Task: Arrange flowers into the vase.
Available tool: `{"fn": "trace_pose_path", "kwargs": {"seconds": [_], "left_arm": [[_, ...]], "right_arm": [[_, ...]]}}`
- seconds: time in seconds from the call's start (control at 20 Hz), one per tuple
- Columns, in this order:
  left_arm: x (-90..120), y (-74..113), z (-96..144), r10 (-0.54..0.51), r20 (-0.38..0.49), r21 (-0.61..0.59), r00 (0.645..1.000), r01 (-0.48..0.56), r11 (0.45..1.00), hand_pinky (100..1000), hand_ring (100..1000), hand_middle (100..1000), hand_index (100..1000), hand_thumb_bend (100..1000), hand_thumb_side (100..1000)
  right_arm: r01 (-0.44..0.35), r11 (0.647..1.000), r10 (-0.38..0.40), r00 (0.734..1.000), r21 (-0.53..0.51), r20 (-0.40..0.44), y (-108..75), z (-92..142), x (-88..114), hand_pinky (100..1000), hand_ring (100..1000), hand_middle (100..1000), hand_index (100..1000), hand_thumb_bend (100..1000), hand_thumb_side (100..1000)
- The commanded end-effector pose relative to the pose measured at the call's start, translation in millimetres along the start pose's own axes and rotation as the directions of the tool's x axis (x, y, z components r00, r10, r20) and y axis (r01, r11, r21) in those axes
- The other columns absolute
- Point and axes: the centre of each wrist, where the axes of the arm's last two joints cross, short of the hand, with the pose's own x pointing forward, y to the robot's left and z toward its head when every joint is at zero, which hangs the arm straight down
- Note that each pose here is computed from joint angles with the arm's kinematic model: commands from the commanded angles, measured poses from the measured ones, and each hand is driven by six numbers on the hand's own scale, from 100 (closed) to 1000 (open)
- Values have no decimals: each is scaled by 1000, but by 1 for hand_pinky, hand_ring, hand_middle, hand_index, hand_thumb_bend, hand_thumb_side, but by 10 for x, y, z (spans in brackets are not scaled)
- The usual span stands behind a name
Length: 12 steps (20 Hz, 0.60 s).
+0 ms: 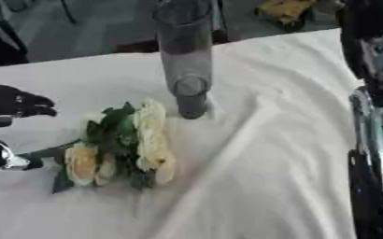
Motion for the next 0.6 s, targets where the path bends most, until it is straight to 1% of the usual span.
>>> {"fn": "trace_pose_path", "kwargs": {"seconds": [0.05,0.25,0.3,0.35,0.45,0.5,0.6], "left_arm": [[-60,39,-10,-8,-20,23,1000,9,1000,948,955,964,1000,474,784],[-58,3,-84,-3,-18,29,1000,3,1000,948,955,964,1000,474,784],[-59,-4,-93,-3,-17,29,1000,3,1000,939,948,960,1000,457,772],[-50,-28,-127,3,-15,21,1000,-3,1000,931,933,952,1000,418,743],[-39,-76,-210,8,-17,6,1000,-8,1000,931,933,951,1000,416,742],[-41,-93,-235,8,-18,4,1000,-8,1000,929,930,946,1000,387,713],[-51,-138,-285,7,-27,-5,1000,-7,1000,927,928,944,1000,373,699]], "right_arm": [[-6,1000,6,1000,0,28,-37,-61,28,796,834,779,926,241,1000],[-5,1000,5,1000,0,28,-37,-60,28,796,834,779,926,241,1000],[-5,1000,5,1000,0,28,-37,-61,28,796,834,779,926,240,1000],[-5,1000,5,1000,-1,30,-38,-64,28,797,834,779,926,238,1000],[-4,1000,4,1000,-2,31,-39,-67,29,797,834,778,926,238,1000],[-3,1000,3,1000,-3,31,-40,-67,29,797,834,778,926,239,1000],[-3,1000,3,1000,-3,31,-40,-67,29,797,833,778,926,239,1000]]}}
